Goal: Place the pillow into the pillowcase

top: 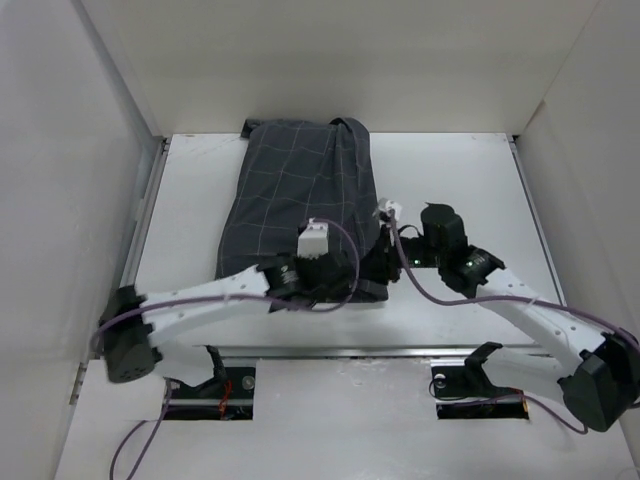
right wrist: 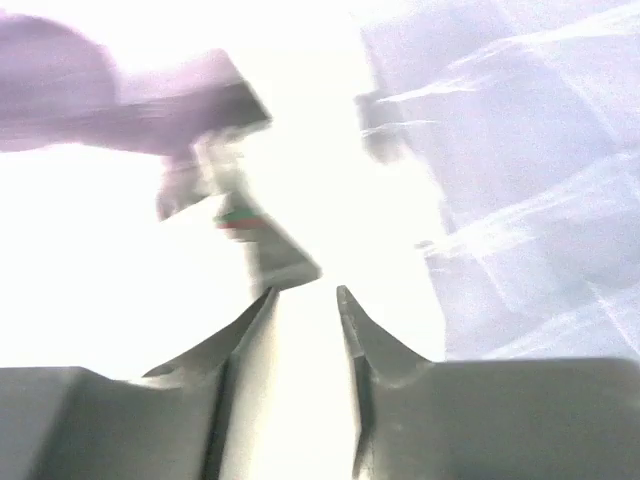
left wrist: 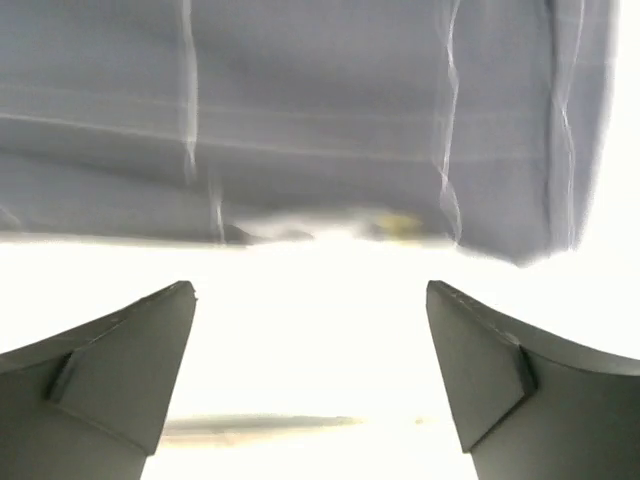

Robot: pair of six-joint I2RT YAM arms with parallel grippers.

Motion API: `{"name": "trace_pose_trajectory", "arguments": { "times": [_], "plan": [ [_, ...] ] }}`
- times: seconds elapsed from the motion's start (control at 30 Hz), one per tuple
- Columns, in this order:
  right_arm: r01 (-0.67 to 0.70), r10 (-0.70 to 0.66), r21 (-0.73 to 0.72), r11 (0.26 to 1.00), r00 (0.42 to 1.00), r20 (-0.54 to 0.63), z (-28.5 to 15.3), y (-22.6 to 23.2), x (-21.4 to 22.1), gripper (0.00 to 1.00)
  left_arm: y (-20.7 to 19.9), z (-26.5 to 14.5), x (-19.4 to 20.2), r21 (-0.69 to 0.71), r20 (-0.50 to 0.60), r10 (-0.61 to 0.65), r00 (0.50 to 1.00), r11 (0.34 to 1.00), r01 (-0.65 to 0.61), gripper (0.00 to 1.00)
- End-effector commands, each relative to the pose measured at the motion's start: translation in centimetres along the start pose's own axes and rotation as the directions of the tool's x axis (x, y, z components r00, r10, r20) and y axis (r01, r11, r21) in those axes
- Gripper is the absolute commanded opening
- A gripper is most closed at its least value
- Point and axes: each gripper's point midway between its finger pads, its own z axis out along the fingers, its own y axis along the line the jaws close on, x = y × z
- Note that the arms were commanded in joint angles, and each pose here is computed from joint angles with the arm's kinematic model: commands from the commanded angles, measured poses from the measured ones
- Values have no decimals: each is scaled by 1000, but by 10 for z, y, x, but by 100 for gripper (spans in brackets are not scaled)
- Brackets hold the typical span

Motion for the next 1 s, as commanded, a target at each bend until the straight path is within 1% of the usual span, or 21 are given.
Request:
{"name": "trace_pose_trajectory", "arguments": {
  "times": [0.0, 0.07, 0.13, 0.17, 0.2, 0.23, 0.3, 0.37, 0.4, 0.43, 0.53, 0.57, 0.6, 0.63, 0.67, 0.73, 0.77, 0.8, 0.83, 0.9, 0.97],
  "plan": [
    [-175, 182, 622, 764, 982, 54, -50, -120, 28, 35, -42, -102, -4, 438, 1, -26, 1000, 899, 23, 100],
    [-143, 127, 634, 760, 989, 70, -53, -110, 18, 37, -33, -105, 1, 454, -16, -46, 999, 890, 48, 100],
    [-108, 83, 674, 731, 994, 69, -52, -108, 11, 39, -23, -102, 8, 439, -33, -56, 998, 896, 65, 95],
    [-97, 76, 676, 730, 995, 61, -50, -105, 12, 41, -22, -102, 13, 446, -55, -55, 997, 892, 74, 79],
    [-89, 74, 689, 719, 996, 52, -48, -106, 11, 41, -15, -95, 23, 427, -62, -39, 997, 902, 62, 71],
    [-71, 62, 692, 718, 997, 38, -43, -103, 10, 41, -15, -94, 28, 433, -85, -58, 995, 897, 89, 66],
    [-44, 61, 692, 720, 998, 0, -34, -104, 15, 41, -6, -83, 41, 401, -108, -61, 992, 910, 99, 56],
    [15, 23, 658, 753, 999, -49, -20, -93, 19, 41, 0, -76, 46, 370, -118, -110, 987, 917, 147, 54],
    [46, -16, 654, 755, 999, -52, -17, -89, 11, 41, 5, -73, 44, 354, -100, -135, 986, 921, 162, 56],
    [74, -30, 640, 765, 996, -79, -11, -86, 15, 41, 9, -66, 49, 342, -97, -150, 984, 923, 175, 56],
    [147, -113, 591, 793, 989, -94, 6, -71, 1, 41, 16, -55, 60, 329, -110, -205, 973, 916, 230, 56],
    [147, -114, 579, 802, 989, -93, 10, -70, 1, 43, 16, -51, 62, 326, -107, -225, 969, 912, 248, 52],
    [164, -149, 558, 813, 986, -73, 15, -63, -9, 43, 19, -45, 65, 309, -108, -251, 962, 911, 272, 43],
    [164, -140, 540, 826, 986, -86, 20, -63, -4, 43, 20, -39, 64, 293, -95, -307, 947, 900, 322, 40],
    [186, -165, 521, 833, 982, -86, 24, -61, -9, 43, 26, -29, 71, 275, -81, -322, 943, 902, 332, 37],
    [212, -200, 490, 846, 977, -78, 31, -55, -16, 43, 18, -22, 60, 319, -31, -395, 918, 866, 384, 31],
    [221, -209, 498, 838, 975, -81, 32, -59, -17, 44, 21, -10, 65, 305, -6, -385, 923, 878, 369, 31],
    [221, -215, 514, 829, 974, -72, 31, -61, -20, 44, 12, -10, 57, 340, 17, -414, 910, 858, 384, 31],
    [237, -226, 522, 820, 970, -85, 33, -65, -22, 44, 12, -7, 55, 336, 37, -420, 907, 860, 385, 31],
    [262, -237, 519, 814, 965, -116, 39, -71, -20, 44, 20, 6, 50, 287, 97, -442, 892, 870, 400, 27],
    [276, -245, 473, 837, 961, -128, 47, -66, -21, 44, 29, 12, 46, 239, 148, -455, 878, 878, 415, 24]
  ]
}}
